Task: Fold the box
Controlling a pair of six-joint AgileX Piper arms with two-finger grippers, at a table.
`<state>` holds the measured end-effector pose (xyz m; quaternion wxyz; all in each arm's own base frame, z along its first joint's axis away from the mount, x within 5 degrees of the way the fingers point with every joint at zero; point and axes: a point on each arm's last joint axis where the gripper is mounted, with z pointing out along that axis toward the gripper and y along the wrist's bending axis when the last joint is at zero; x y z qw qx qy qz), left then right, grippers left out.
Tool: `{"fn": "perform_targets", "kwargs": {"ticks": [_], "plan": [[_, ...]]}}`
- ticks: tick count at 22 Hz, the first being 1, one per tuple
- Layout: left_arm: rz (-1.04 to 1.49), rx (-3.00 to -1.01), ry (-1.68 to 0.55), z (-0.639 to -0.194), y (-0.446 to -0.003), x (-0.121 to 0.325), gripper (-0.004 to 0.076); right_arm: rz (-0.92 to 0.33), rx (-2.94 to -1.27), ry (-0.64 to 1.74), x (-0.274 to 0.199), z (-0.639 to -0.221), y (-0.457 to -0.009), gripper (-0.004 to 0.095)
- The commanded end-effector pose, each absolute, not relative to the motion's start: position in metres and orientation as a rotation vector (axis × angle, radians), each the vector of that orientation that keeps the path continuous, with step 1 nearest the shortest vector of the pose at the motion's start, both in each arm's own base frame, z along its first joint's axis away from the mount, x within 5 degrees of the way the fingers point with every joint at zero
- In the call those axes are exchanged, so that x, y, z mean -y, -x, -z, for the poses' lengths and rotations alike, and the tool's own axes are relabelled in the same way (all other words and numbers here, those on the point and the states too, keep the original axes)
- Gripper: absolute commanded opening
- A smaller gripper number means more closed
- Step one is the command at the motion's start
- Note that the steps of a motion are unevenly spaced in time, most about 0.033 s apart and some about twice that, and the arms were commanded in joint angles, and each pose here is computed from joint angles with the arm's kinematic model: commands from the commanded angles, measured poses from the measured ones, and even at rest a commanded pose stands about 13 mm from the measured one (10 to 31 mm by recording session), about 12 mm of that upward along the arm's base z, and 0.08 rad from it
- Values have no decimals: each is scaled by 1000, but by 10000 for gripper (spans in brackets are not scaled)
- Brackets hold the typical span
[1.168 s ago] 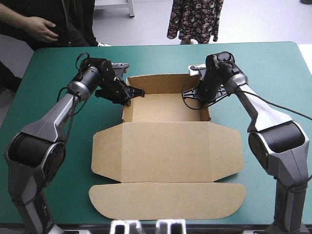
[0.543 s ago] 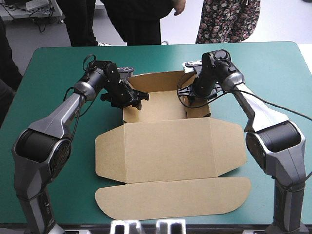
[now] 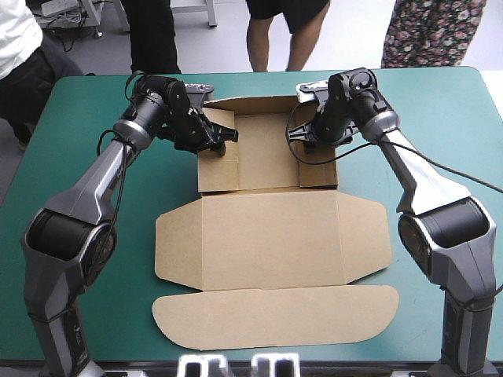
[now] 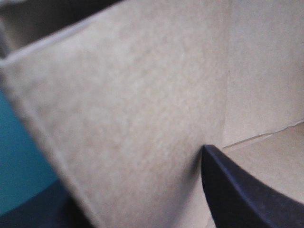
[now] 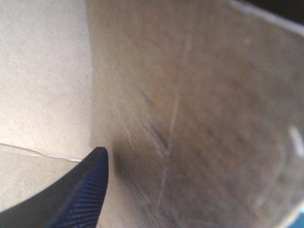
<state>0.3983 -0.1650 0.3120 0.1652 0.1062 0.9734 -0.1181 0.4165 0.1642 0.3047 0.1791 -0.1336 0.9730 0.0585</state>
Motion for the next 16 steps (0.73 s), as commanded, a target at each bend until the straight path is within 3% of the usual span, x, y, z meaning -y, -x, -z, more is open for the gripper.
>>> {"fn": "perform_targets", "kwargs": {"ticks": [1,5,8,10,11,12,16], "plan": [[372,-2665,-295,-348,-388,165,433,-205,-2656,372,-161,-345,-403,539],[377,-2642,-290,-349,-389,165,432,-198,-2636,400,-161,-346,-404,535],[409,-2612,-278,-350,-392,168,371,-192,-2624,429,-162,-346,-405,328],[438,-2601,-267,-348,-394,170,246,-191,-2628,429,-162,-344,-406,137],[464,-2601,-260,-346,-396,172,85,-201,-2648,434,-163,-341,-406,-21],[478,-2605,-257,-345,-396,173,4,-204,-2659,440,-163,-340,-405,-14],[449,-2743,-267,-335,-388,171,-10,-393,-2664,416,-173,-345,-399,-15]]}}
